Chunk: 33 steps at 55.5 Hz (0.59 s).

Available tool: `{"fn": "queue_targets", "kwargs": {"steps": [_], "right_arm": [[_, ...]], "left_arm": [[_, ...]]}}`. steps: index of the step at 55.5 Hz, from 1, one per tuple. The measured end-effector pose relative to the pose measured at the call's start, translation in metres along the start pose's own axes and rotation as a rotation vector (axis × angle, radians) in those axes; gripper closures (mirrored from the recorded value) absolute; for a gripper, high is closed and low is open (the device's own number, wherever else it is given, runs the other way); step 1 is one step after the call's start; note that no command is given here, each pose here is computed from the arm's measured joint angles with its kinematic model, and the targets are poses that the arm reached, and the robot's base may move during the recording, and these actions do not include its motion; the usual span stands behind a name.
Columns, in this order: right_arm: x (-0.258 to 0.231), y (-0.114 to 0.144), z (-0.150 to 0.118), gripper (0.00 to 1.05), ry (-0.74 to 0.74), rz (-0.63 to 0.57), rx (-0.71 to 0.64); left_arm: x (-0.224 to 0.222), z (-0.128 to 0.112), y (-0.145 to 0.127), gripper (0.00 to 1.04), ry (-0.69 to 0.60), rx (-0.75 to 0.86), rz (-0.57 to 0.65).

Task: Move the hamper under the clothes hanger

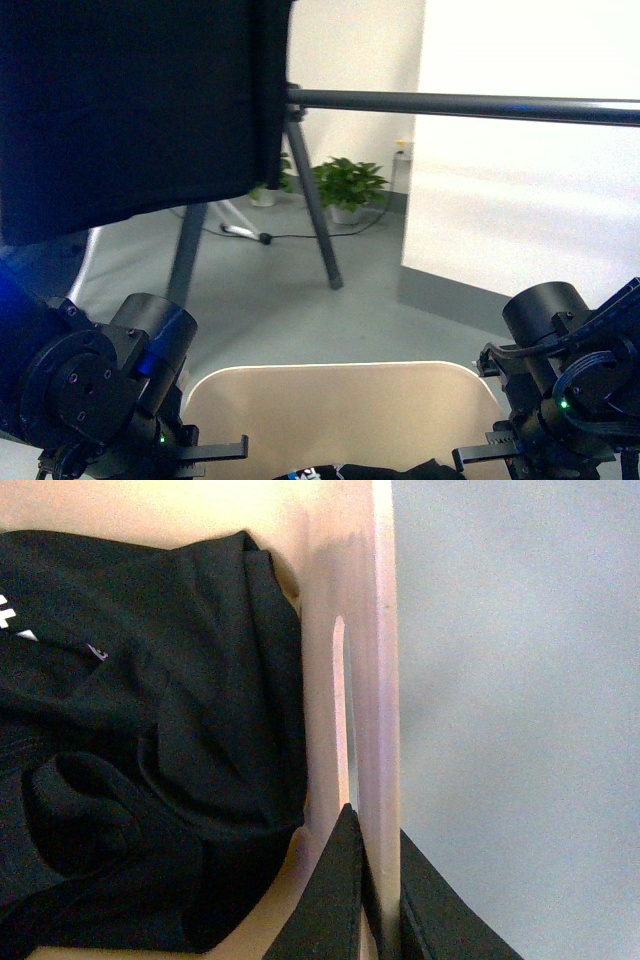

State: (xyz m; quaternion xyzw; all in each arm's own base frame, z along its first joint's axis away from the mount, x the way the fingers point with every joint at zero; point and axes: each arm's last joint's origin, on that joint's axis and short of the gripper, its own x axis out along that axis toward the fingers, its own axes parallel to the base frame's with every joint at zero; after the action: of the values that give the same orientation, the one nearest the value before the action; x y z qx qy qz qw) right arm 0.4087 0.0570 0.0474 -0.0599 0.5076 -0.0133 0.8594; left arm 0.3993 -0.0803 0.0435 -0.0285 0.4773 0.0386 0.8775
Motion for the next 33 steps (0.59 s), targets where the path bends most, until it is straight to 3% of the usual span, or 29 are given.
{"fn": "queue_targets", "kwargs": {"steps": [33], "right_arm": [[-0.0002,0.0015,-0.0001,1.02,0.0,0.004,-0.003]], "left_arm": [[0.0003,-0.0005,0.0012,1.0,0.001,-0.002,0.005]]}}
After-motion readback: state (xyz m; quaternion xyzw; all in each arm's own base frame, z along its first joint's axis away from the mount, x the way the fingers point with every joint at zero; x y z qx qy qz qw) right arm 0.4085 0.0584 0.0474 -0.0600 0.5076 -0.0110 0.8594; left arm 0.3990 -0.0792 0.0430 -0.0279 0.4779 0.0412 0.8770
